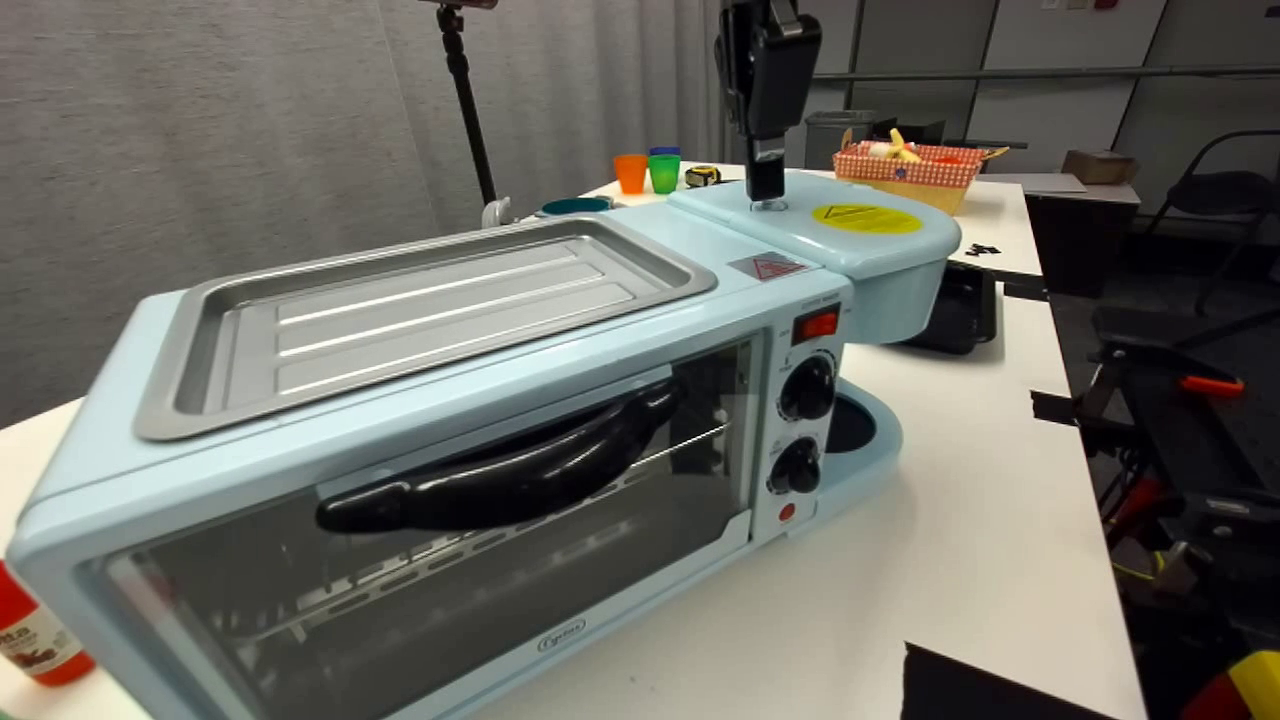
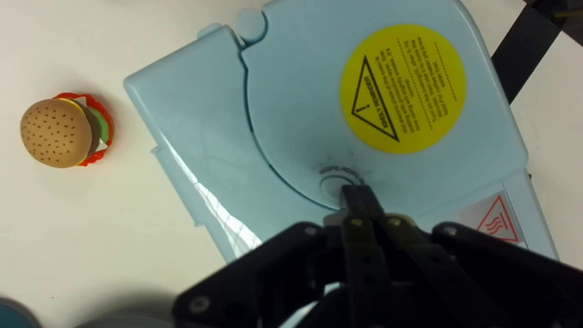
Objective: Press the button on the right side of the breakfast station to open the chamber on the right
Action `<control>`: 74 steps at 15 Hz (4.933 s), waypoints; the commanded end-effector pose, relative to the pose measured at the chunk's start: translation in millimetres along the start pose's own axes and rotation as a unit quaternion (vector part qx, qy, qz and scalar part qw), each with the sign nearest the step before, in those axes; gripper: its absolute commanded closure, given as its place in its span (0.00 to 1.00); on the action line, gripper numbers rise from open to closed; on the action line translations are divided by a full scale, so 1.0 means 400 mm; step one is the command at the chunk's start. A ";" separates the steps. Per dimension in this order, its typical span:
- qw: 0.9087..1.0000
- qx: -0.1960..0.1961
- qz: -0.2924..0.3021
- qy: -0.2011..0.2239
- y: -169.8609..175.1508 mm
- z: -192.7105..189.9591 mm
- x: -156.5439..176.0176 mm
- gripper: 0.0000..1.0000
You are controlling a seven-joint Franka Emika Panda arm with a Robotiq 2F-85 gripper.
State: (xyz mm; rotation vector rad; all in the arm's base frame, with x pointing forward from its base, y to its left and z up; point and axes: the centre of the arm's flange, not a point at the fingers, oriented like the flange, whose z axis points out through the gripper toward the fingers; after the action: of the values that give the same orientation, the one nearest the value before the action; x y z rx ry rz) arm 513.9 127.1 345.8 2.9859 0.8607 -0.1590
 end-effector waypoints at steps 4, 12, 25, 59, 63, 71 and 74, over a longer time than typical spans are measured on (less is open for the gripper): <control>1.000 -0.004 0.005 -0.011 0.026 -0.015 -0.002 1.00; 0.999 0.012 0.031 -0.026 0.059 0.040 -0.037 1.00; 0.998 0.018 0.053 -0.027 0.026 0.062 -0.042 1.00; 0.994 -0.091 -0.021 0.060 -0.175 -0.109 -0.105 1.00; 0.992 -0.095 -0.026 0.081 -0.194 -0.138 -0.113 1.00; 0.991 -0.094 -0.030 0.095 -0.219 -0.162 -0.146 0.28; 0.991 -0.094 -0.032 0.094 -0.227 -0.160 -0.167 0.06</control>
State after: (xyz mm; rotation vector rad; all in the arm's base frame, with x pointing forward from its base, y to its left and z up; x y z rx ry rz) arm 434.3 177.4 411.6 2.8348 0.8983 0.1587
